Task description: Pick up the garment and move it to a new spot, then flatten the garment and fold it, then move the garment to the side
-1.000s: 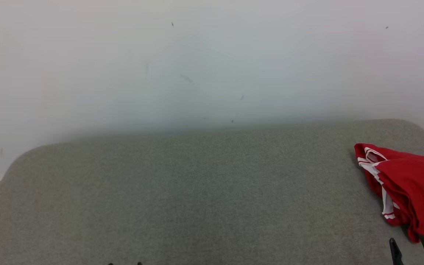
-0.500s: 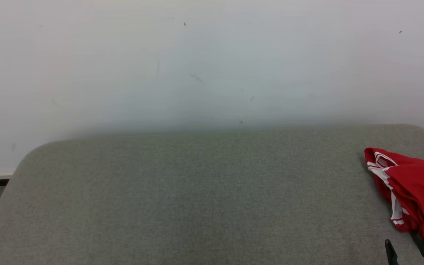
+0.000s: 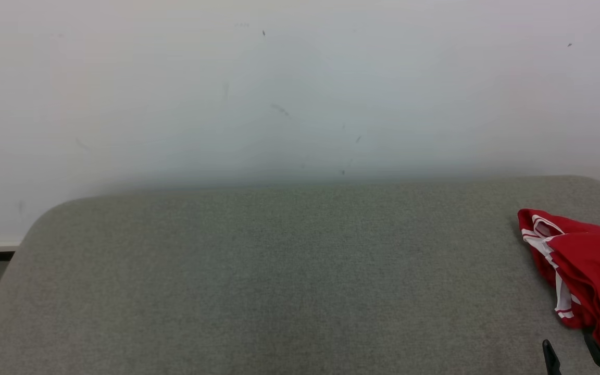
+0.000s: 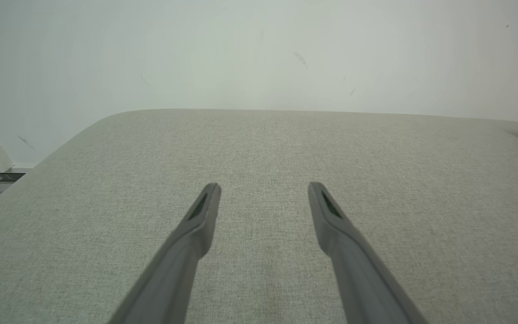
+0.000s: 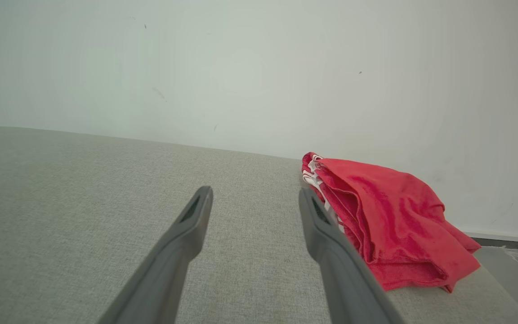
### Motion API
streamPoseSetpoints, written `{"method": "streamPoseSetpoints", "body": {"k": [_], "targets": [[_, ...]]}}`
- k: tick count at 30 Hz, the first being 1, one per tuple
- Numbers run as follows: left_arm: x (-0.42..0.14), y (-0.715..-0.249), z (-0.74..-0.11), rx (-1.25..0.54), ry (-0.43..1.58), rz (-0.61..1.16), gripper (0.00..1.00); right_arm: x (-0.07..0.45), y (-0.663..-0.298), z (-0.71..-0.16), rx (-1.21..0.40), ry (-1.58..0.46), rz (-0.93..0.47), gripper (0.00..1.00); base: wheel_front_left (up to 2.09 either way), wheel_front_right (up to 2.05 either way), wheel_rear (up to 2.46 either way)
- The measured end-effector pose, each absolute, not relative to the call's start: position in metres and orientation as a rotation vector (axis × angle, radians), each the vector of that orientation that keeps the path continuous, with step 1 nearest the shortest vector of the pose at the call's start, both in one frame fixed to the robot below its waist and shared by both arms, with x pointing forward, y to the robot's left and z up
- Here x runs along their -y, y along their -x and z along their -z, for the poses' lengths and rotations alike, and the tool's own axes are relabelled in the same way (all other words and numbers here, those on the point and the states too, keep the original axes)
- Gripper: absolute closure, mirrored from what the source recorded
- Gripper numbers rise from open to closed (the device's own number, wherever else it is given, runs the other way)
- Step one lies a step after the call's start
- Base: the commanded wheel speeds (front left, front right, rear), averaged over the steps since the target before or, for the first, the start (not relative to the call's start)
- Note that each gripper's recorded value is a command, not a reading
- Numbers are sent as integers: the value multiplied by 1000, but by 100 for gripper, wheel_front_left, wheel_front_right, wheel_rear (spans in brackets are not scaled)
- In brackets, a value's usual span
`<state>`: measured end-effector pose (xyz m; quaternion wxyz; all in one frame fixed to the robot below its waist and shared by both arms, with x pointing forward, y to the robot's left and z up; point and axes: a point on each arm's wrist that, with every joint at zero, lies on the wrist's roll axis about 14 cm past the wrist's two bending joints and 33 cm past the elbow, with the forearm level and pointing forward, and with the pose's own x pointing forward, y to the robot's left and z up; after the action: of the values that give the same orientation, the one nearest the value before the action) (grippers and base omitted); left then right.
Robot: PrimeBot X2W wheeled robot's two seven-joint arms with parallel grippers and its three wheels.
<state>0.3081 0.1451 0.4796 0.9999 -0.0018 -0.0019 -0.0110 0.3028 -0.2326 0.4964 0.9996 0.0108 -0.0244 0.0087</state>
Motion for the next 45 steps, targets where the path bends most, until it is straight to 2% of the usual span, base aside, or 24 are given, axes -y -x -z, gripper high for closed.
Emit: {"method": "streamPoseSetpoints", "body": {"k": [40,41,45], "targets": [[-153,-307,-487,26,16,-27,0,233,-303,-492,45,-82,10,0,0,0,0],[-153,-306,-486,22,16,-27,100,232,-303,-491,40,-84,10,100,0,0,0],[-151,-302,-473,-19,13,-21,100,226,-298,-475,-9,-109,14,100,0,0,0]]}}
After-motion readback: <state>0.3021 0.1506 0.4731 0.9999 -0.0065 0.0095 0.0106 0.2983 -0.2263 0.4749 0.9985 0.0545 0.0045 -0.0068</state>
